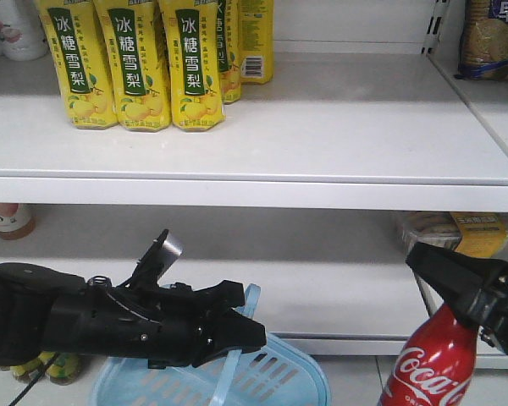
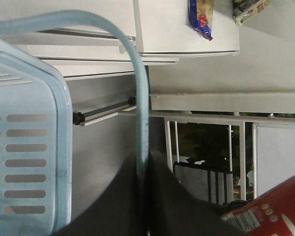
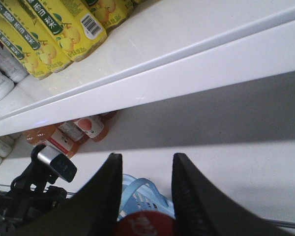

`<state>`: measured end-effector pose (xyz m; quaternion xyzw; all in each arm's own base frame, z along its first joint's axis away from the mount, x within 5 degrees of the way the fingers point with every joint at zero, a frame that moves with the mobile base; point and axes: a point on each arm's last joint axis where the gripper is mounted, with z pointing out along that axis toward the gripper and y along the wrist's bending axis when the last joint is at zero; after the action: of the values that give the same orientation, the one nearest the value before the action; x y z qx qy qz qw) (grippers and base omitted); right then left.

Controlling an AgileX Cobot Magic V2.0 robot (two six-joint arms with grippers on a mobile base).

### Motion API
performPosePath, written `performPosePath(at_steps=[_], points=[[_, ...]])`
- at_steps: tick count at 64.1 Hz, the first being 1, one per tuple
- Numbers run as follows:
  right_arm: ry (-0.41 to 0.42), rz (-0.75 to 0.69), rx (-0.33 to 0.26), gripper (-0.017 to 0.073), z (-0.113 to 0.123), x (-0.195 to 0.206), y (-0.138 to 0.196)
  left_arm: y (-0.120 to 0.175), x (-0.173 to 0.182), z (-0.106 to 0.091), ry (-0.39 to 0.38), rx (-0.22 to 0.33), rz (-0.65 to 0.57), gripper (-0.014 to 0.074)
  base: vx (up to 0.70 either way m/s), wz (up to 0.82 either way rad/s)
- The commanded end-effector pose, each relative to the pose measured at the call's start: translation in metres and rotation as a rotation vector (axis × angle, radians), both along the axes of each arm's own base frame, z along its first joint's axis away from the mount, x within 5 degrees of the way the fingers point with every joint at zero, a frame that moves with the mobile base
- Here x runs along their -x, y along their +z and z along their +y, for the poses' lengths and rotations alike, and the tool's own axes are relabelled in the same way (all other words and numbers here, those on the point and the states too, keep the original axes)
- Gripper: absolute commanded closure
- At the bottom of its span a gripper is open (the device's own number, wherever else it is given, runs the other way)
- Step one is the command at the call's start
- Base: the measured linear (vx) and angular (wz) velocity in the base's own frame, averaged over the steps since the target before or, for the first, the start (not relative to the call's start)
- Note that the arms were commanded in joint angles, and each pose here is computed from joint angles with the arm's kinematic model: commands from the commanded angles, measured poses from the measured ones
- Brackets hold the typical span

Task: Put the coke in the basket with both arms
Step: 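Lift the cola bottle off the shelf and lower it toward the basket, then lower the cola bottle into the basket and open the right gripper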

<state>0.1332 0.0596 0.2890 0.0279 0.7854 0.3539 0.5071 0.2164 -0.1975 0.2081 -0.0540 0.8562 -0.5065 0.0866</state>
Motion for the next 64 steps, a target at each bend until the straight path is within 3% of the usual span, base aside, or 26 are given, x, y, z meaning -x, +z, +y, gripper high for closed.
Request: performPosePath(at_steps=[1, 7, 17, 31, 43, 64], points=[[-0.011, -0.019, -0.101, 0.0565, 0.003, -0.013, 0.01, 0.025, 0.001, -0.004, 0.016, 0.126, -0.015, 0.06, 0.0, 0.0], [0.01, 0.016, -0.114, 0.0565, 0.008, -0.026, 0.002, 0.025, 0.001, -0.004, 0.016, 0.126, -0.015, 0.06, 0.0, 0.0], [0.06, 0.121, -0.06, 0.0565, 0.016, -0.047, -0.023, 0.025, 0.001, -0.004, 0.016, 0.126, -0.015, 0.06, 0.0, 0.0], [0.081, 0.259, -0.031, 0.0565, 0.022, -0.068, -0.052, 0.025, 0.001, -0.004, 0.016, 0.126, -0.015, 0.06, 0.0, 0.0], [0.14, 0.28, -0.049, 0.0564, 0.03, -0.086, -0.054, 0.025, 0.001, -0.004, 0.016, 0.126, -0.015, 0.06, 0.0, 0.0], [0.137, 0.385, -0.041, 0.0564, 0.034, -0.1, -0.078, 0.025, 0.001, -0.004, 0.016, 0.126, -0.015, 0.06, 0.0, 0.0]])
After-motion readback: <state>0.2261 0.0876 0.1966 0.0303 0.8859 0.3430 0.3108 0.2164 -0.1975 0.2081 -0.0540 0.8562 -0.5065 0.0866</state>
